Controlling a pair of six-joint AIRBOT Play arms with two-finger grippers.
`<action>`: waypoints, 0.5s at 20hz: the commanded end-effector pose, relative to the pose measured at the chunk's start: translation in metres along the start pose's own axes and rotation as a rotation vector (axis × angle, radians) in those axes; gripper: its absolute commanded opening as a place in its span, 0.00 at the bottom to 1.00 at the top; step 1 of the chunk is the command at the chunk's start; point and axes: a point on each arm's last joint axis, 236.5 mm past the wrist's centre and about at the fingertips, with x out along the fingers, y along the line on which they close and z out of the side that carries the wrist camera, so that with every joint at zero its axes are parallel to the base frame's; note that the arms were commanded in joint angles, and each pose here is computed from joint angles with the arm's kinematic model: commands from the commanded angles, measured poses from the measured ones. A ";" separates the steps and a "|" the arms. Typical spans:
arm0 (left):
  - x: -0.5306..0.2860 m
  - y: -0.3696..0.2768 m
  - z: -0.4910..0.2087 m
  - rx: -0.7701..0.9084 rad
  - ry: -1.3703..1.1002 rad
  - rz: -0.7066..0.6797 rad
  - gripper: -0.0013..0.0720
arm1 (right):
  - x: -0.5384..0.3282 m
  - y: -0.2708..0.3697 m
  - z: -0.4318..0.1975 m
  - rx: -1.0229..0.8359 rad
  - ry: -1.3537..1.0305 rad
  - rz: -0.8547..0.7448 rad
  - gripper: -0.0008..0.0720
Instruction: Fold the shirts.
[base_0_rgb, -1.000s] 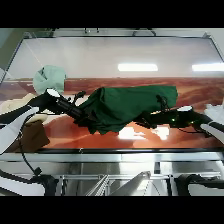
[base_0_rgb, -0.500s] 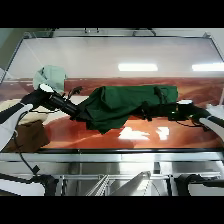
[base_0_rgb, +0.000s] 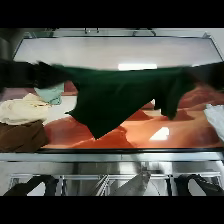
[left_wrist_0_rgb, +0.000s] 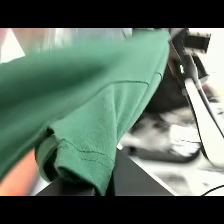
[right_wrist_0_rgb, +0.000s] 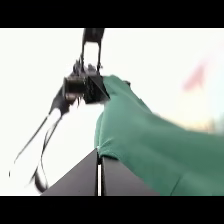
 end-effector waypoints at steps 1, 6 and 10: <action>-0.026 -0.174 0.051 0.459 -0.259 -0.031 0.05 | 0.011 0.146 0.032 -0.396 -0.159 0.027 0.04; -0.055 -0.215 0.086 0.665 -0.377 0.224 0.05 | 0.010 0.141 0.056 -0.475 -0.216 -0.234 0.04; -0.024 -0.118 0.103 0.459 -0.205 0.162 0.05 | 0.000 0.026 0.059 -0.275 -0.093 -0.376 0.04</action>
